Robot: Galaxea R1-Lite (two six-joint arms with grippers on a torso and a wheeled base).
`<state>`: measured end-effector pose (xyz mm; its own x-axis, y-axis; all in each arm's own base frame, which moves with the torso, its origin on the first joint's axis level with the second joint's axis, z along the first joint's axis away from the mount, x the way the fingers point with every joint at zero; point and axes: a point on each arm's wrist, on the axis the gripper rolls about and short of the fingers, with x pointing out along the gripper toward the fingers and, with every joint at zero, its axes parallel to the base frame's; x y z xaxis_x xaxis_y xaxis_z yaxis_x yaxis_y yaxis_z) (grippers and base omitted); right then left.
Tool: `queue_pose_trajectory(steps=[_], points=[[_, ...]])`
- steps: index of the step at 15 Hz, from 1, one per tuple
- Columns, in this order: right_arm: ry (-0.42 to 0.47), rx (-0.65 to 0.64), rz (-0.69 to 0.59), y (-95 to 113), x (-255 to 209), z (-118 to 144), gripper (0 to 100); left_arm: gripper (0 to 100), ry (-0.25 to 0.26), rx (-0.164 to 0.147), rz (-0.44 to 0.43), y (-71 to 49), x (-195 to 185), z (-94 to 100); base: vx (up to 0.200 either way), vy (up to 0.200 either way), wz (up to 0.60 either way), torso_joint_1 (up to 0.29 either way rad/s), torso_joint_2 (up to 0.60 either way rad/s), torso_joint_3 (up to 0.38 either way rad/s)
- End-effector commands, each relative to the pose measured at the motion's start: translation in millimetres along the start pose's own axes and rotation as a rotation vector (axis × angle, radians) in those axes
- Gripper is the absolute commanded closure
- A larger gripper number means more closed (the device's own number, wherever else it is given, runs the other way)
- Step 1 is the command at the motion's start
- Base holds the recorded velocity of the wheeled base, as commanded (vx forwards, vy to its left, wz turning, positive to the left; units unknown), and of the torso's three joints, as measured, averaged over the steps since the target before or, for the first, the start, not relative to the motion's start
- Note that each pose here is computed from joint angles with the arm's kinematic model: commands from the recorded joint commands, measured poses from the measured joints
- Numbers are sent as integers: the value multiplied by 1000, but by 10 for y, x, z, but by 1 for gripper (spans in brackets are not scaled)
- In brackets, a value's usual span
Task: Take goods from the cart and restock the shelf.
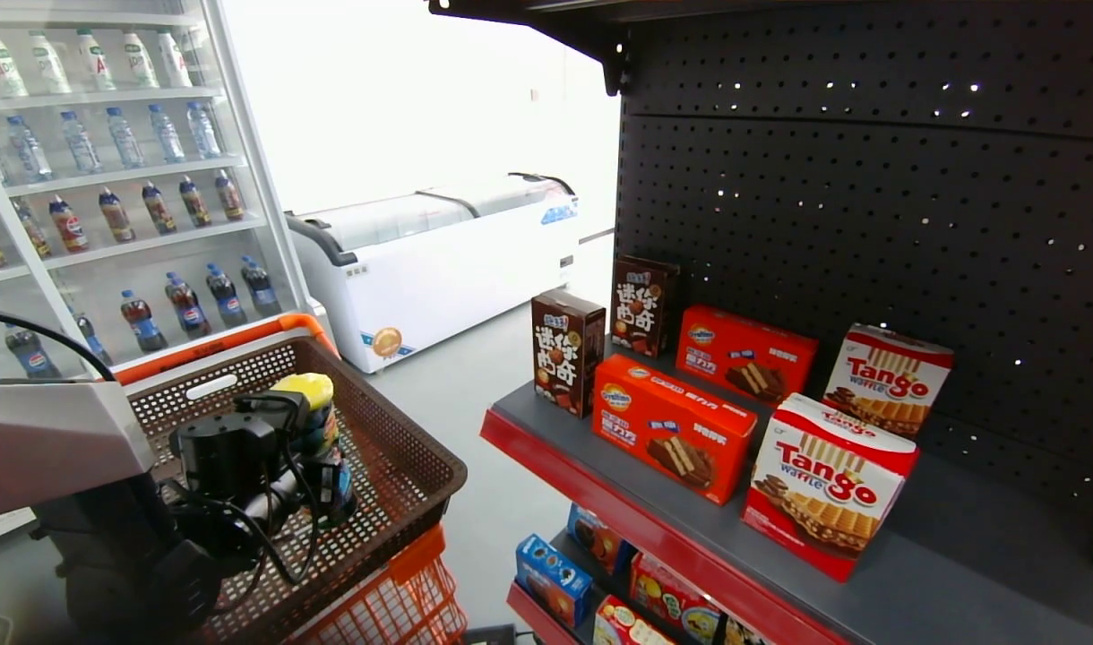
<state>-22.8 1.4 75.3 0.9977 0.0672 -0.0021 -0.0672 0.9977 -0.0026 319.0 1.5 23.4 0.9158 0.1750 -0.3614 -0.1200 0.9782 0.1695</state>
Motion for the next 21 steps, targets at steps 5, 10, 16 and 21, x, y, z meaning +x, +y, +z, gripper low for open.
queue_pose_trajectory(steps=[5,10,16,21], points=[[-1,0,0,0,0,0,0,100,-63,69,-34,-47,-156,361,0,0,0,0,0,0],[-1,0,0,0,0,0,0,100,-101,72,-224,-208,-566,851,0,0,0,0,0,0],[-1,0,0,0,0,0,0,100,-169,56,-433,-315,-1012,1384,0,0,0,0,0,0],[-1,0,0,0,0,0,0,100,-199,58,-564,-279,-1178,1498,0,0,0,0,0,0]])
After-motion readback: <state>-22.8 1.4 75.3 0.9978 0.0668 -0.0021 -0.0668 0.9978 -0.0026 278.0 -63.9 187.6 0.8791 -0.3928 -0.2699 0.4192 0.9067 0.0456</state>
